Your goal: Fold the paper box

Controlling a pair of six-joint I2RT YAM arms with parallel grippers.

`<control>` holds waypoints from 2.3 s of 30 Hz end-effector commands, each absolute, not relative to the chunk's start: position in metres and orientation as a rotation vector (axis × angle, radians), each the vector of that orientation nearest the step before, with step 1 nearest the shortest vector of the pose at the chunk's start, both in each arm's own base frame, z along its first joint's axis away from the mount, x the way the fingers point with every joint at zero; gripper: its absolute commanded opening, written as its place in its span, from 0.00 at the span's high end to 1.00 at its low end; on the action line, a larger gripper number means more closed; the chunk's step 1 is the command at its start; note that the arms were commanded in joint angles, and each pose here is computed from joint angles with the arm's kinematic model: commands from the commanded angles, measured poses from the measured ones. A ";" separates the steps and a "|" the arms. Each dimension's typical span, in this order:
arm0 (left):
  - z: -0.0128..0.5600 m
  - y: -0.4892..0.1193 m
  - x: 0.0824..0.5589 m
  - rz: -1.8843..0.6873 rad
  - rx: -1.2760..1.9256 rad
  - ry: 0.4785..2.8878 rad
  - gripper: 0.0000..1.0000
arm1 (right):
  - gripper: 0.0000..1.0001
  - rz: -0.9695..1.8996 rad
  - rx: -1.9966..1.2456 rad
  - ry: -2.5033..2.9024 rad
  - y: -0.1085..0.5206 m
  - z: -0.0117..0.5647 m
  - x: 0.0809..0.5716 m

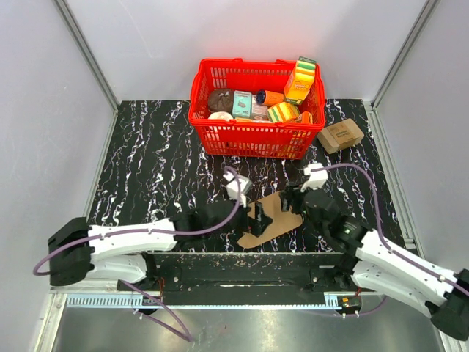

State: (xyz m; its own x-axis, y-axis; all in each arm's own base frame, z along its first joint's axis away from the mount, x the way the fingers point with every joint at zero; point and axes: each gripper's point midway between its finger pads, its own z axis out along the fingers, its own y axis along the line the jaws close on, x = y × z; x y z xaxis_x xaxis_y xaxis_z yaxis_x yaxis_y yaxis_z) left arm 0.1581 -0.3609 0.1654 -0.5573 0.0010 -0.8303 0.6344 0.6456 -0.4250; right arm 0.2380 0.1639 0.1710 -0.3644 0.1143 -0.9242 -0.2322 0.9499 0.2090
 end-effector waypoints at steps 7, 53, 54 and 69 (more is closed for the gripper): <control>0.106 -0.293 0.155 -0.747 -0.031 2.237 0.01 | 0.24 0.507 -0.121 2.107 0.165 0.145 0.254; 0.101 -0.315 0.194 -0.922 -0.205 2.129 0.17 | 0.31 0.819 -0.050 2.307 0.189 0.079 0.252; 0.102 -0.316 0.195 -0.931 -0.201 2.125 0.17 | 0.31 0.830 -0.045 2.306 0.190 0.080 0.251; 0.105 -0.311 0.224 -0.890 -0.147 2.121 0.17 | 0.31 0.967 -0.017 2.301 0.204 0.086 0.241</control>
